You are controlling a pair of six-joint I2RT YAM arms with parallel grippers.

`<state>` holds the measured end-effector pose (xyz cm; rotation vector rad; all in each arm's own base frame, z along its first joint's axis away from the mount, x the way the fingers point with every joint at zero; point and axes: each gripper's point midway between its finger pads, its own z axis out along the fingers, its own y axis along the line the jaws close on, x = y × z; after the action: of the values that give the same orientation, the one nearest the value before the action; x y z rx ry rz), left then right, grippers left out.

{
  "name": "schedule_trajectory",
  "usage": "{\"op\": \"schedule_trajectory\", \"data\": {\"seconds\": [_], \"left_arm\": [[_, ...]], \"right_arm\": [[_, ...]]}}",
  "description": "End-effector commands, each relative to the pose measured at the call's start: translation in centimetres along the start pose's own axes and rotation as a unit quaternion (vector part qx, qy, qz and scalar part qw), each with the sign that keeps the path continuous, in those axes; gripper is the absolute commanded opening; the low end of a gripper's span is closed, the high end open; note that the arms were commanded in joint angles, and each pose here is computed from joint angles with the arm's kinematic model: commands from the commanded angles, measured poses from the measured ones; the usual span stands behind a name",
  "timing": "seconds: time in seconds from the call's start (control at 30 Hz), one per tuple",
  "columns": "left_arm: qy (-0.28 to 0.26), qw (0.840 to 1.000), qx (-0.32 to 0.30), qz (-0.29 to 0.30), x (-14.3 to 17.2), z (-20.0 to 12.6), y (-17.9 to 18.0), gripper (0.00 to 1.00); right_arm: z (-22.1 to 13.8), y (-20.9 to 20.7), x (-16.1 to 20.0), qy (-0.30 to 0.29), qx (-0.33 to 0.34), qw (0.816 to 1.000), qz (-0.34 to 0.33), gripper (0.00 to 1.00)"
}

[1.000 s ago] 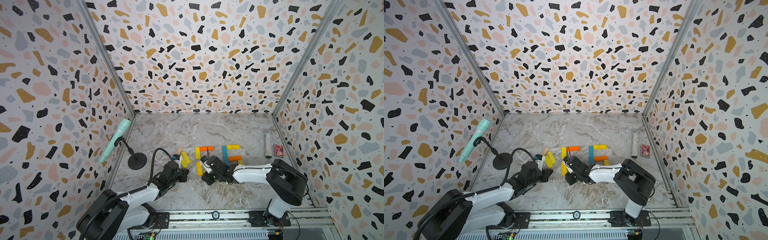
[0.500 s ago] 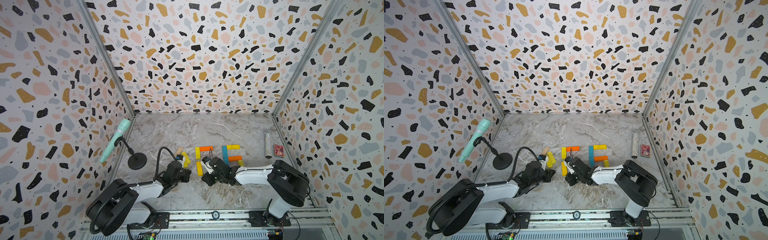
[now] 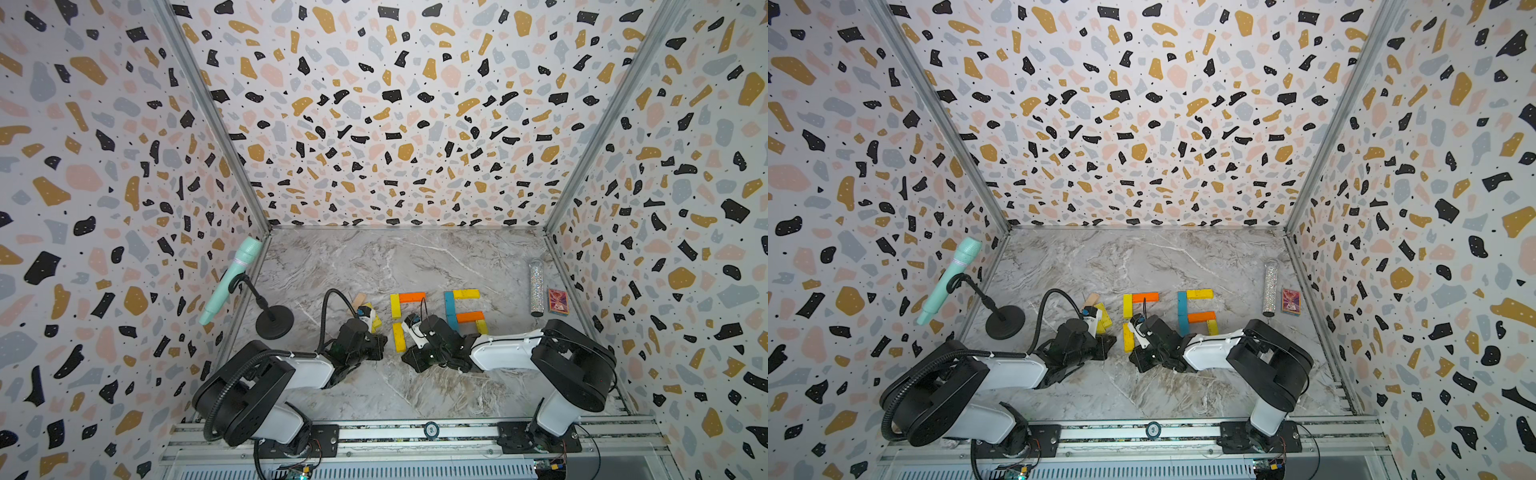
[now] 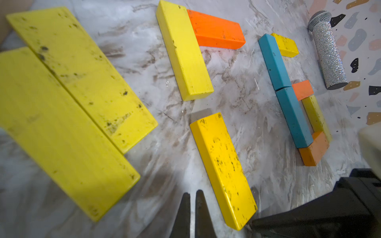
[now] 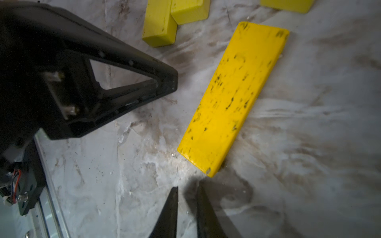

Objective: Assemble the number 6 with building blocks
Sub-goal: Assemble the building block at the center of the board.

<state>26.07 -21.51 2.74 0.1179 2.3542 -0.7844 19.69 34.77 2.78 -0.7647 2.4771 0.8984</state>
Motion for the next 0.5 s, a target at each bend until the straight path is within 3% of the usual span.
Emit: {"op": "schedule_trajectory", "data": {"seconds": [0.0, 0.47], "left_arm": [[-0.027, 1.000, 0.015, 0.006, -1.7, 0.3, -1.1, 0.00], [-0.017, 1.000, 0.010, 0.010, -1.5, 1.2, -0.9, 0.00]], "right_arm": [[0.3, -0.4, 0.4, 0.004, 0.000, 1.000, 0.008, 0.19], [0.3, -1.4, 0.0, -0.009, 0.009, 1.000, 0.024, 0.19]]}}
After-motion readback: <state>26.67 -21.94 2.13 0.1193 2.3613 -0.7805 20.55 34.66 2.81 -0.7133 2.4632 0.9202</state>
